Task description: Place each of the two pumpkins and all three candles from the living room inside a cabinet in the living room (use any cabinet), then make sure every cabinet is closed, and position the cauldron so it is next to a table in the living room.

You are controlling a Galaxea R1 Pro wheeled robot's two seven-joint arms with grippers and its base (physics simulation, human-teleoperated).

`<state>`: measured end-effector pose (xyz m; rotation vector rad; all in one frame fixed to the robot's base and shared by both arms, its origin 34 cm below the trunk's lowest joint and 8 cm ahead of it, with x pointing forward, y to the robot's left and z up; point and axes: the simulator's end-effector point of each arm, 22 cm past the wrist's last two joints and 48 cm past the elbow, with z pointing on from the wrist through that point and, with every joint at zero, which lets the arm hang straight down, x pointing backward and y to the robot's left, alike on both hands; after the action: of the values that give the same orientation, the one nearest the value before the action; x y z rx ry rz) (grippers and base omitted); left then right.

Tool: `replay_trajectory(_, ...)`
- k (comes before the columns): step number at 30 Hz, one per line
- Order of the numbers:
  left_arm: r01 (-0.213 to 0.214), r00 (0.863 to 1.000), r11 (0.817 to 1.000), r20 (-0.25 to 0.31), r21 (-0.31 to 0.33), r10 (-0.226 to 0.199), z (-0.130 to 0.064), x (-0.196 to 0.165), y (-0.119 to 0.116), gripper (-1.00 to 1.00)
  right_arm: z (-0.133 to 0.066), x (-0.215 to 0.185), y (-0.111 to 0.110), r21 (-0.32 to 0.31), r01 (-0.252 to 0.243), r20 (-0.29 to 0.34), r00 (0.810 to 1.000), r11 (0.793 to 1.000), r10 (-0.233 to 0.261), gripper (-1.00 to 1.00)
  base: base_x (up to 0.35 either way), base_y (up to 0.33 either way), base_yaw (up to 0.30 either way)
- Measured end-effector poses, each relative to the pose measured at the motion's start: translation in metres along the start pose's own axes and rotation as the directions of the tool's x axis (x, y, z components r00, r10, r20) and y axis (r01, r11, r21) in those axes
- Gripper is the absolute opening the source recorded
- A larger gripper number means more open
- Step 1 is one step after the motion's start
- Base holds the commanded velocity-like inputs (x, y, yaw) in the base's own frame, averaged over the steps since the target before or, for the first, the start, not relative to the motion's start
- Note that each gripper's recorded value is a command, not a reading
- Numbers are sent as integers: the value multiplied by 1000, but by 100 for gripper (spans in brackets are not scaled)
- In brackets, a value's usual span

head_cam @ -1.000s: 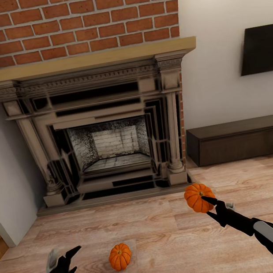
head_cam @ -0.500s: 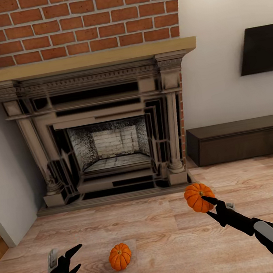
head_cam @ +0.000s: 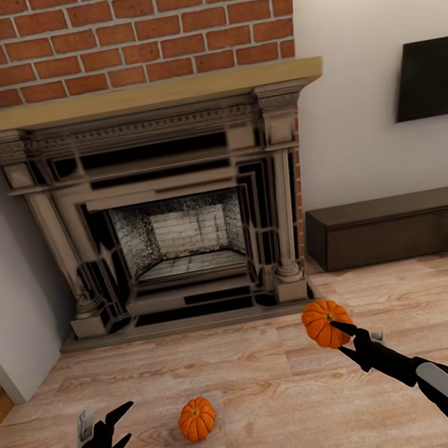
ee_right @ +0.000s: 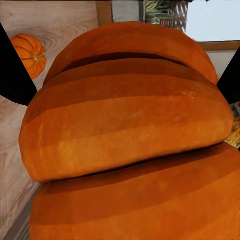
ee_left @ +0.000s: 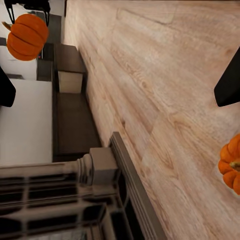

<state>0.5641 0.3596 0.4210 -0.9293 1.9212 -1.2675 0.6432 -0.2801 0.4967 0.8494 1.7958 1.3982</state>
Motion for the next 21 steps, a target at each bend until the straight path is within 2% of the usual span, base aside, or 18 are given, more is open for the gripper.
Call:
replay_trajectory(5, 10, 1000, 1000, -4, -16, -10, 1, 2, 11, 100, 6, 2, 17, -63, 4, -20, 1000, 998, -5, -100, 0, 0, 0)
replay_trajectory(7, 13, 1000, 1000, -4, -22, -13, 0, 1, 14, 100, 10, 9, 26, -87, -8, -57, 998, 996, 3, -100, 0, 0, 0)
replay_trajectory(10, 16, 1000, 999, -4, -33, -16, -1, 0, 20, 100, 12, 22, 28, -91, -41, -121, 992, 995, 30, -100, 0, 0, 0)
replay_trajectory(13, 20, 1000, 999, -4, -44, -20, -1, -1, 27, 100, 13, 28, 21, -70, -61, -151, 987, 996, 50, -100, 0, 0, 0)
replay_trajectory(17, 22, 1000, 998, -3, -63, -22, -4, -4, 36, 100, 14, 35, -7, 25, -49, -174, 983, 998, 53, -100, 0, 0, 0)
replay_trajectory(21, 19, 1000, 997, 2, -78, -19, -3, -4, 44, 100, 15, 38, -22, 67, -57, -183, 981, 996, 69, -100, 0, 0, 0)
